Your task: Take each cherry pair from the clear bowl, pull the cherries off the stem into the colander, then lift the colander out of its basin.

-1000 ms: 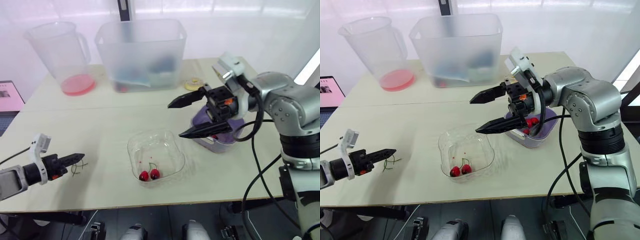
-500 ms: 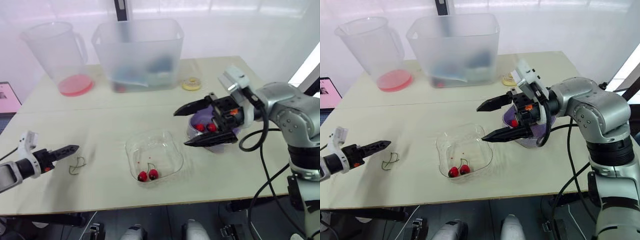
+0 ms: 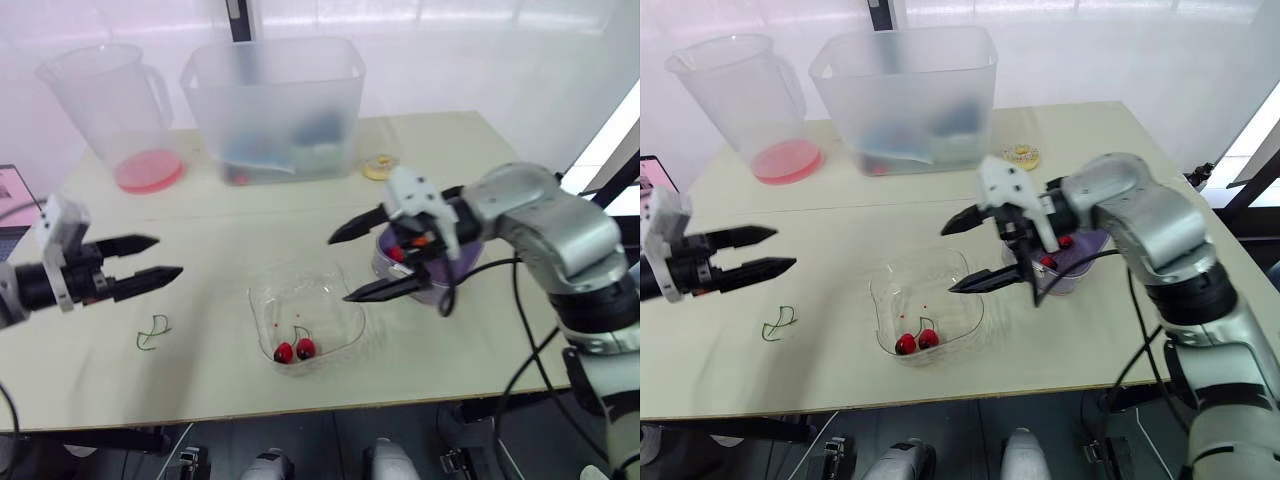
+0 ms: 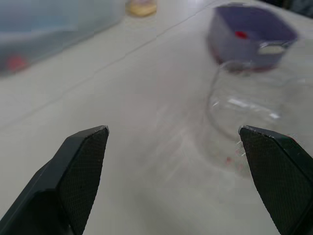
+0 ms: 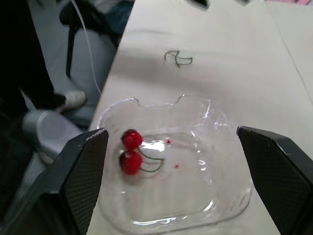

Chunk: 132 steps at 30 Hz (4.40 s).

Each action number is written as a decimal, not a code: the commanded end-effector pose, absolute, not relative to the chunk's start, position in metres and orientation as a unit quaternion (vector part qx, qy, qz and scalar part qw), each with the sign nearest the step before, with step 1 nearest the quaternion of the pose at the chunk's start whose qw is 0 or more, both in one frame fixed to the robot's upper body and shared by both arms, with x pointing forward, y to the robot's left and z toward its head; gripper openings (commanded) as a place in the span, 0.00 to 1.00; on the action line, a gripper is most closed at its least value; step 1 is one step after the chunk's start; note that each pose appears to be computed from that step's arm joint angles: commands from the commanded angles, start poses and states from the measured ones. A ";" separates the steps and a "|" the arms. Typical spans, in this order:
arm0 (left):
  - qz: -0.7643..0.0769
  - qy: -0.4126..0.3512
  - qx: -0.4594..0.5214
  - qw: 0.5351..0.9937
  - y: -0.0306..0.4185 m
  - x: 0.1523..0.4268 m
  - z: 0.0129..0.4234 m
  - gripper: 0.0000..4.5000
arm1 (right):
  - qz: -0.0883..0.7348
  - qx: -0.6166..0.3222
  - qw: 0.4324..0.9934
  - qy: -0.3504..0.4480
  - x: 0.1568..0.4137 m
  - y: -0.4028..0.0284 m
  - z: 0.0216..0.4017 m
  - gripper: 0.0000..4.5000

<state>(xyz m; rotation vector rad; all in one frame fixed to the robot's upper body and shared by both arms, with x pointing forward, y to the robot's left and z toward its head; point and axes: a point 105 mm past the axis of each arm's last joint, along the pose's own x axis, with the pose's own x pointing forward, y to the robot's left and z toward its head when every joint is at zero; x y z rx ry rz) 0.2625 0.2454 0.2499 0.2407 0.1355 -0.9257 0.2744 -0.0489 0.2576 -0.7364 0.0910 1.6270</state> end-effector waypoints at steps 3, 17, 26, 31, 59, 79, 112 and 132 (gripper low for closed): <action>-0.509 0.101 0.132 0.845 0.242 0.240 0.239 1.00 | 0.676 -0.370 0.628 0.105 0.290 -0.026 0.246 1.00; -0.474 0.098 0.113 0.868 0.252 0.223 0.206 1.00 | 0.643 -0.368 0.614 0.272 0.296 -0.003 0.188 1.00; -0.467 0.104 0.117 0.870 0.259 0.223 0.202 1.00 | 0.650 -0.398 0.582 0.284 0.284 -0.004 0.169 1.00; -0.468 0.103 0.120 0.870 0.258 0.229 0.202 1.00 | 0.649 -0.400 0.584 0.280 0.284 0.000 0.162 0.69; -0.489 0.121 0.083 0.860 0.254 0.232 0.202 1.00 | 0.660 -0.339 0.579 0.339 0.266 0.014 0.140 0.01; -0.483 0.126 0.087 0.862 0.250 0.236 0.192 1.00 | 0.647 -0.416 0.590 0.247 0.294 0.006 0.172 0.01; -0.496 0.131 0.099 0.853 0.241 0.239 0.189 1.00 | 0.614 -0.437 0.599 0.271 0.307 -0.006 0.132 0.49; -0.482 0.014 -0.100 0.870 0.221 0.273 0.253 1.00 | 0.579 -0.550 0.601 -0.039 0.307 -0.007 0.247 0.32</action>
